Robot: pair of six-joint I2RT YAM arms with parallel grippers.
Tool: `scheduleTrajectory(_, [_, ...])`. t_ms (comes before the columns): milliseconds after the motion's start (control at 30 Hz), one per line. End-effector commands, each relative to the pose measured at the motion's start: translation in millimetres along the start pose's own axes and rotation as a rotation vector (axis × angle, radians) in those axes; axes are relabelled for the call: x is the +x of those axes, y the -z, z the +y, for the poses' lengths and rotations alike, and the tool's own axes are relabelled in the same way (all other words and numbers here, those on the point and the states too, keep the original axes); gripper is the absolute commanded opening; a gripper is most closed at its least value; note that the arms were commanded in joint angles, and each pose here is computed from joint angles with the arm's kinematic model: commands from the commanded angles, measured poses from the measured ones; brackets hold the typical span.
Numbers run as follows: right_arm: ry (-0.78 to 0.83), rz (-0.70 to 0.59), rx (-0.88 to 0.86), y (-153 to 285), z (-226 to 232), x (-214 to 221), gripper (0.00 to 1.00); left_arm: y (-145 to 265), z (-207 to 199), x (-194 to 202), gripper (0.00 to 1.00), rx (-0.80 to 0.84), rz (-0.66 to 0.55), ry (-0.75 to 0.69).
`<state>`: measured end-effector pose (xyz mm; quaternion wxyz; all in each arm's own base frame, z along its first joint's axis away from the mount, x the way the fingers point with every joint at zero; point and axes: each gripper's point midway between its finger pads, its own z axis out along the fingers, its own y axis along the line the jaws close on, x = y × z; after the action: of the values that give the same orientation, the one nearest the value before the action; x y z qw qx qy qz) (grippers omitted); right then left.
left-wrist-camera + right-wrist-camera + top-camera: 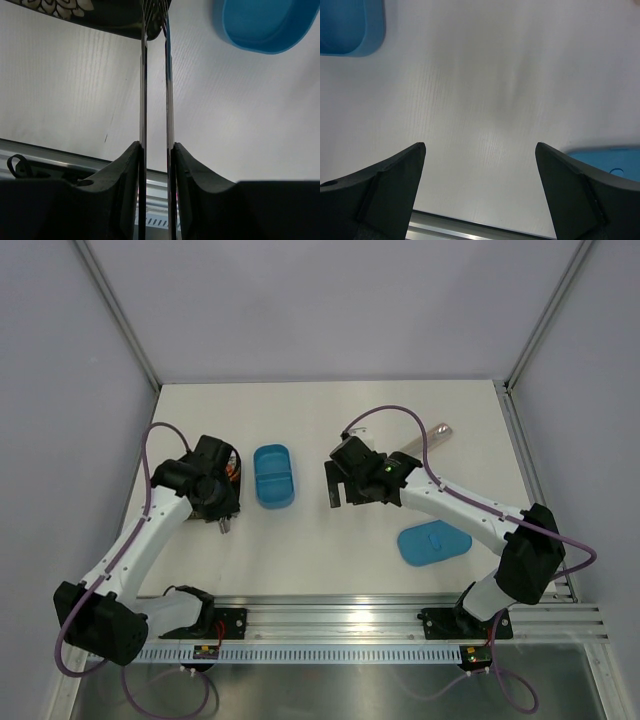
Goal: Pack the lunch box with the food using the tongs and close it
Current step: Pick up the fake food from the plate.
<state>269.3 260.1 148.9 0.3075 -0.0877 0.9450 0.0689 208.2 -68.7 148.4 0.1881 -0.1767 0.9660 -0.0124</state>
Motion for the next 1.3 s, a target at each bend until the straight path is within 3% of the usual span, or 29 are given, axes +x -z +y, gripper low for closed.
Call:
scheduleTrajectory(0, [0.002,-0.034,0.028,10.8,-11.2,-6.6,1.00,12.6,-11.8,-23.9,0.34,0.071,-0.123,0.042])
scheduleTrajectory(567, [0.045,-0.026,0.032,9.8,-14.1,-4.8,0.99,19.6,6.4,-48.6,0.39,-0.061,-0.215,0.084])
scheduleTrajectory(1267, [0.078,-0.022,0.031,4.0,-11.3,-6.8,0.99,-12.6,7.2,-34.7,0.42,-0.107,-0.155,0.146])
